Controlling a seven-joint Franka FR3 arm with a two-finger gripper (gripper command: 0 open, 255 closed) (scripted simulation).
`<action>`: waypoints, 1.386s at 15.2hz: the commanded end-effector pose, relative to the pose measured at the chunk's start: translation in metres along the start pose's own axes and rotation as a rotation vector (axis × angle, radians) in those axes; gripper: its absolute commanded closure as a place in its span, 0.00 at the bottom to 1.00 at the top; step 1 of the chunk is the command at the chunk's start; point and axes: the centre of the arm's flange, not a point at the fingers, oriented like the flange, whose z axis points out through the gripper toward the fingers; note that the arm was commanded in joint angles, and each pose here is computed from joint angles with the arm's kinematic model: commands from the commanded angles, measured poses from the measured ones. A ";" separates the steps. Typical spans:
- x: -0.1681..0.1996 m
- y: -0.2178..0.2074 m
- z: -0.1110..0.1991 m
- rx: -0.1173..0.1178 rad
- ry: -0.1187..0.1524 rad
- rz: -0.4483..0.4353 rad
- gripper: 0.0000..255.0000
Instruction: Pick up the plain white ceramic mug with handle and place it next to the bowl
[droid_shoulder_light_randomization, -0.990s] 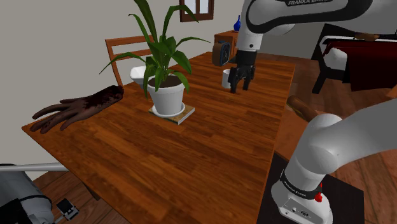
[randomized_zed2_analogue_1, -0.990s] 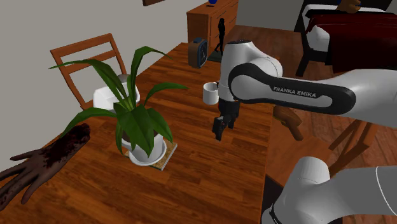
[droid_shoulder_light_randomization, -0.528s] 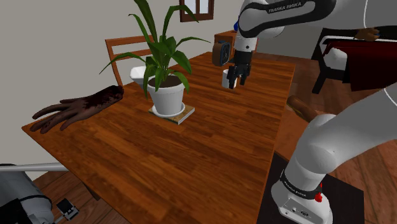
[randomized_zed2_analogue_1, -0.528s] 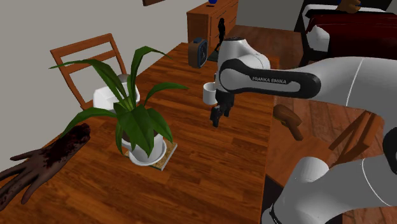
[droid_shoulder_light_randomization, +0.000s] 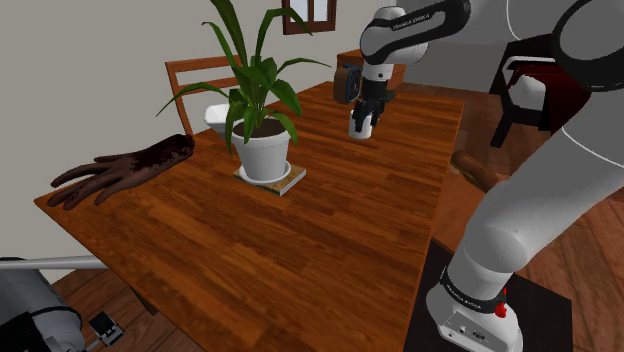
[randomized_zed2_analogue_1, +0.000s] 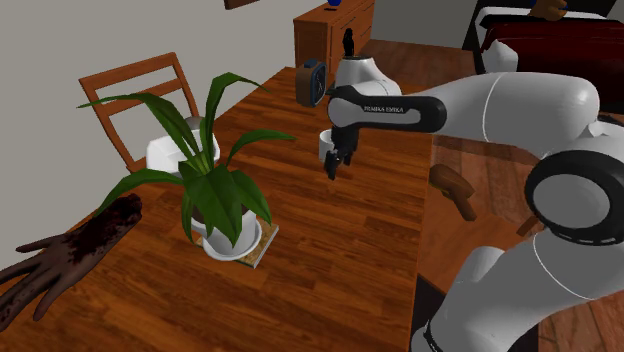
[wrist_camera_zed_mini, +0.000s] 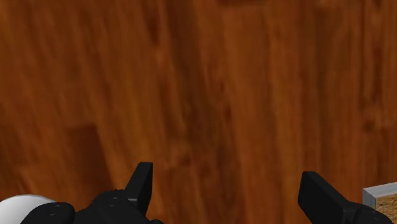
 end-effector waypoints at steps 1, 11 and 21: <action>0.017 0.017 0.004 -0.012 0.012 -0.008 0.00; 0.099 0.105 0.012 -0.063 0.065 -0.040 0.00; 0.129 0.135 0.044 -0.080 0.083 -0.051 0.00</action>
